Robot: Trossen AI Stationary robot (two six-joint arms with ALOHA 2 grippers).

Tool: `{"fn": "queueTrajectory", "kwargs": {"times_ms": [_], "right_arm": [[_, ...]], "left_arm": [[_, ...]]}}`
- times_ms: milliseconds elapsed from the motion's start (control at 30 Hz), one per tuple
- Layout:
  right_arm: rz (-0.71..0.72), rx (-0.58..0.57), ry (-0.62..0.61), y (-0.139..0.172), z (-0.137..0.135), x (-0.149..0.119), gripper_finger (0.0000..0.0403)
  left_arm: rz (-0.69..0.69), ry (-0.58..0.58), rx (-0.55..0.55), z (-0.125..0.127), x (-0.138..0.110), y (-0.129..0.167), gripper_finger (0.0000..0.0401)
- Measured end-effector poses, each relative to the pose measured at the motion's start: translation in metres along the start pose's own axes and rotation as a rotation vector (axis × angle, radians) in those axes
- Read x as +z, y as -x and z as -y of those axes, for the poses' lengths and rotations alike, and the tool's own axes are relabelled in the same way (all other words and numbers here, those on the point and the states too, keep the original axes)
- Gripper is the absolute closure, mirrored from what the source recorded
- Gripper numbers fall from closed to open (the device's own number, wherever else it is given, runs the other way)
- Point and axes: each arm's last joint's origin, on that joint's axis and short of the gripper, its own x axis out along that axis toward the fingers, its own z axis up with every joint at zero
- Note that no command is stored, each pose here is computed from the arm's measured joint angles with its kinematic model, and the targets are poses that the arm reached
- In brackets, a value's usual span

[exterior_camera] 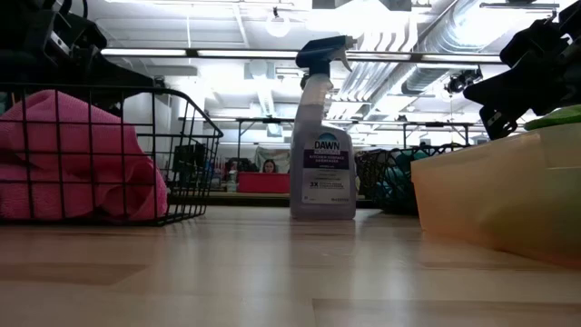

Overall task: Sort microfiber towel by color & place in baskets
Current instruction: Return to Home Position

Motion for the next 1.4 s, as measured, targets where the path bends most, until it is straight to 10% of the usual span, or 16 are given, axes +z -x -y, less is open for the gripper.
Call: {"fn": "queueTrajectory", "kwargs": {"times_ms": [1400], "right_arm": [[0.000, -0.001, 0.000, 0.0000, 0.0000, 0.0001, 0.0402]], "left_arm": [[-0.025, 0.038, 0.006, -0.0005, -0.0024, 0.0000, 0.0401]]}}
